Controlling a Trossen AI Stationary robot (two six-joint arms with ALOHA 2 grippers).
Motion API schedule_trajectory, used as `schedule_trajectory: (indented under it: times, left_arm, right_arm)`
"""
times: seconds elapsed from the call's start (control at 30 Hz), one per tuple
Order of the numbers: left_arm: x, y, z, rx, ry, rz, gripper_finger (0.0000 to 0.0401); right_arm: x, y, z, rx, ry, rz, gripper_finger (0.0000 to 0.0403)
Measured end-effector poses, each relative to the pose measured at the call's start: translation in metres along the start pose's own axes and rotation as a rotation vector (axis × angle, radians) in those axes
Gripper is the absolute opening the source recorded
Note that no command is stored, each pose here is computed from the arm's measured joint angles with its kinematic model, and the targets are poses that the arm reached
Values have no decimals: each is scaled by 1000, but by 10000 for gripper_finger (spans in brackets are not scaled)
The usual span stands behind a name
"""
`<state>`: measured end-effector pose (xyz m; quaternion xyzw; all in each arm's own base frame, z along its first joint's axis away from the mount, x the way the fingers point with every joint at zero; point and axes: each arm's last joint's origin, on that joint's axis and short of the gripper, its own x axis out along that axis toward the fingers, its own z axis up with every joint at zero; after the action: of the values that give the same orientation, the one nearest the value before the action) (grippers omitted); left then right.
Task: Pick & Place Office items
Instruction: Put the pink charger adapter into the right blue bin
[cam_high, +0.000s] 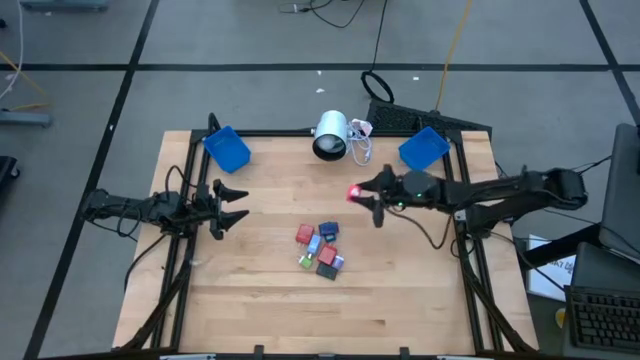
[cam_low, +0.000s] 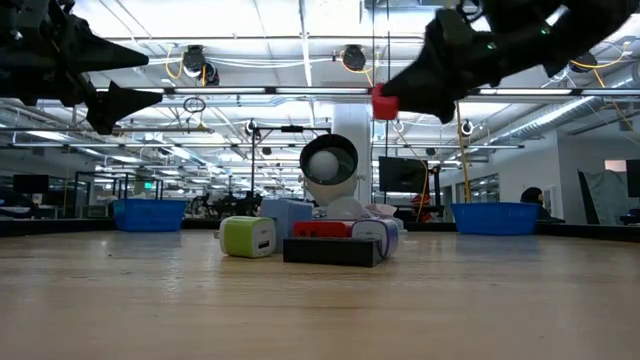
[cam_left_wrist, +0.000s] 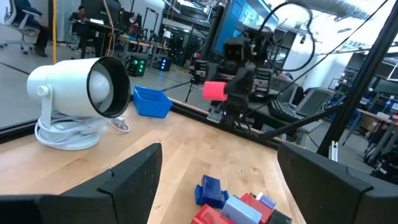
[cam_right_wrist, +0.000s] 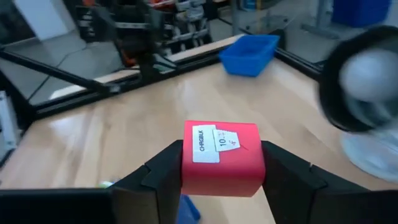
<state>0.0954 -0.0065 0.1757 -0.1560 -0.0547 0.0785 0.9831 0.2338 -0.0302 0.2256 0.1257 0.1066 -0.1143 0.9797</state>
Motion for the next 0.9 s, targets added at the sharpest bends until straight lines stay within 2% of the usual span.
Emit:
schedule_trajectory:
  times: [0.2,0.4,0.67,0.9]
  left_arm:
    - [0,0,0,1,1,1,324]
    - [0,0,0,0,0,0,324]
    - [0,0,0,0,1,1,324]
    - [0,0,0,0,1,1,324]
  right_arm:
    - [-26,-22,-14,43,-58,-125,181]
    - [-48,-38,-38,78,-112,-174,175]
    - [-64,-57,-68,147,-149,-393,182]
    - [-65,-59,-73,174,-141,-403,172]
